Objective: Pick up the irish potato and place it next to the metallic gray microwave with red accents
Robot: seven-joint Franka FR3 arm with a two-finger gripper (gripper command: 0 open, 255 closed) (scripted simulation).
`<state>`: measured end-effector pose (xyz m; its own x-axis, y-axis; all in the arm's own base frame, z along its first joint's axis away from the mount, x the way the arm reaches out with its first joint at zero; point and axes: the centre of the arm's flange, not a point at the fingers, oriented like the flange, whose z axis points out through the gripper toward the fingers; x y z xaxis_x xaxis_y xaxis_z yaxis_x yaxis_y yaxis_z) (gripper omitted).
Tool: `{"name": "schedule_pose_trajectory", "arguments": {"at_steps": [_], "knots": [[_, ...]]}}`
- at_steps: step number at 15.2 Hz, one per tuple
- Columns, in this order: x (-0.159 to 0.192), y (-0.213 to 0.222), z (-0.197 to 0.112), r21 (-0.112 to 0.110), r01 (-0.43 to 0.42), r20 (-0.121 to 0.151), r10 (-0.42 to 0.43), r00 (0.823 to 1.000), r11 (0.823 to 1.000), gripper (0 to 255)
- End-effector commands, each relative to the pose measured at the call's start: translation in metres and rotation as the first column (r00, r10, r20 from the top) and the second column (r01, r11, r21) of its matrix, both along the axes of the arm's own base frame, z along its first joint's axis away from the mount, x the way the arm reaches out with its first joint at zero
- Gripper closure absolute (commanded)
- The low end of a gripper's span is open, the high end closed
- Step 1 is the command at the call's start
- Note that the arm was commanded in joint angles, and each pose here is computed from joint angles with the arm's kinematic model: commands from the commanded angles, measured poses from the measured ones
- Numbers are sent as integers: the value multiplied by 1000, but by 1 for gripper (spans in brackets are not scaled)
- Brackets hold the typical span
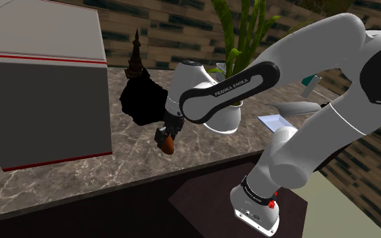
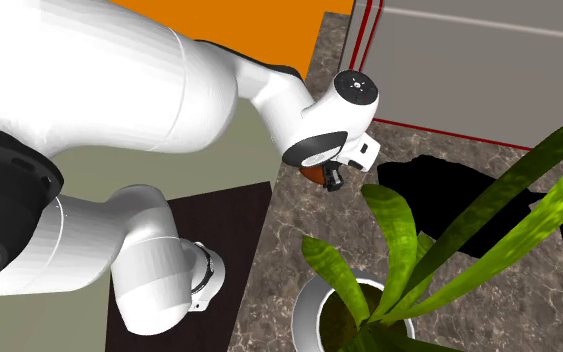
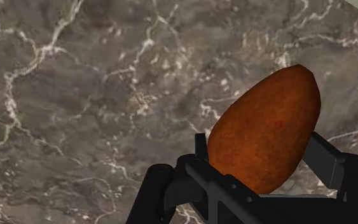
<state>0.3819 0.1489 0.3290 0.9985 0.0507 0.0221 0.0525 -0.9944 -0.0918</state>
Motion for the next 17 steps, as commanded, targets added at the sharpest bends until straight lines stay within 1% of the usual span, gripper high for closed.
{"name": "schedule_pose_trajectory", "arguments": {"at_steps": [1, 5, 17], "knots": [[0, 0, 0, 0, 0, -1, 0, 1000, 1000, 255], [0, 0, 0, 0, 0, -1, 0, 1000, 1000, 255], [0, 0, 63, 0, 0, -1, 0, 1000, 1000, 255]]}}
